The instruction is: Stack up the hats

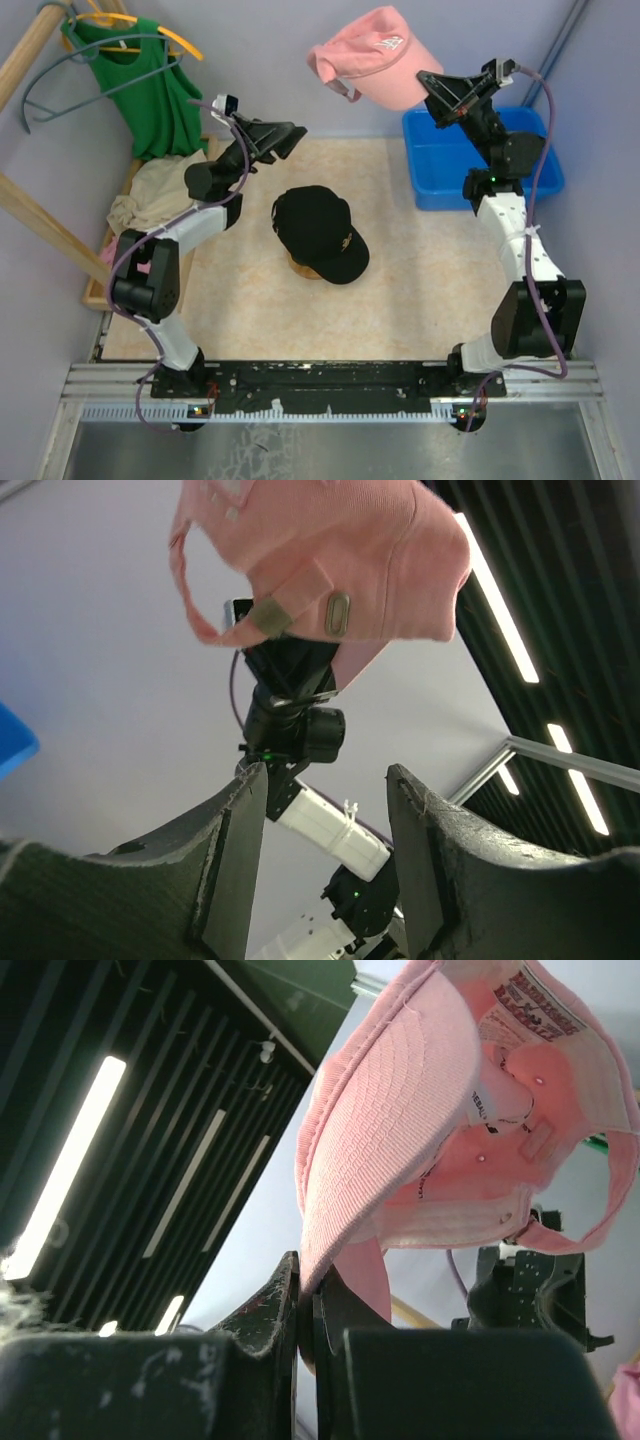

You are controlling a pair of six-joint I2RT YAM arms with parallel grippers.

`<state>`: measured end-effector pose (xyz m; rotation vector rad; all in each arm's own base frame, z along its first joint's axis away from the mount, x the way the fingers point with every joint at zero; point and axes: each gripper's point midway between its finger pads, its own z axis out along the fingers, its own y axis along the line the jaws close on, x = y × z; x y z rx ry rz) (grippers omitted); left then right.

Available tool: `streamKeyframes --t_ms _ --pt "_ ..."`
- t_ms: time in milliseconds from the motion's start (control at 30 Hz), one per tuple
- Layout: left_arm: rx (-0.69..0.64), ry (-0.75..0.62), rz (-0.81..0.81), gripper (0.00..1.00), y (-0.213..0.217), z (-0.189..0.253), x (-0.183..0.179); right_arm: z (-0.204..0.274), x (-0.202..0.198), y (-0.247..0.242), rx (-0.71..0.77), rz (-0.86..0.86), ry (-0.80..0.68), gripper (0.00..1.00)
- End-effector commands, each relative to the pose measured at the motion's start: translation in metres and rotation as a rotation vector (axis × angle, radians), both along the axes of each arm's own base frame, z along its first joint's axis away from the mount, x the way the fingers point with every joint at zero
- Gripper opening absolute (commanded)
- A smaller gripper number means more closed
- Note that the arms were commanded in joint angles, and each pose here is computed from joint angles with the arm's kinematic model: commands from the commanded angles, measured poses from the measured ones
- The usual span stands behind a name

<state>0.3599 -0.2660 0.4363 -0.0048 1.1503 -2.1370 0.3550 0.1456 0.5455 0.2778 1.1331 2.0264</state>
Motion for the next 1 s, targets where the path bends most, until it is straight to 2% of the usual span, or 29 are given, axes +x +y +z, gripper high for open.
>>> streamKeyframes --t_ms 0,133,400,567,967 --pt "-0.164 -0.037 -0.041 0.57 0.005 0.025 -0.002 0.013 -0.022 0.008 0.054 0.059 -0.088 0.00" --pt "-0.236 -0.030 -0.061 0.58 0.005 0.033 0.011 0.011 -0.028 0.013 0.081 0.115 -0.105 0.00" --pt "-0.272 -0.032 -0.056 0.59 0.015 0.040 0.027 -0.006 -0.058 0.014 0.100 0.273 -0.186 0.00" --pt "-0.248 -0.022 -0.027 0.60 0.030 0.033 0.026 -0.037 -0.065 0.015 0.090 0.362 -0.154 0.00" --pt "-0.216 -0.052 -0.060 0.61 0.028 0.031 0.015 -0.069 -0.052 0.029 -0.029 0.362 -0.056 0.00"
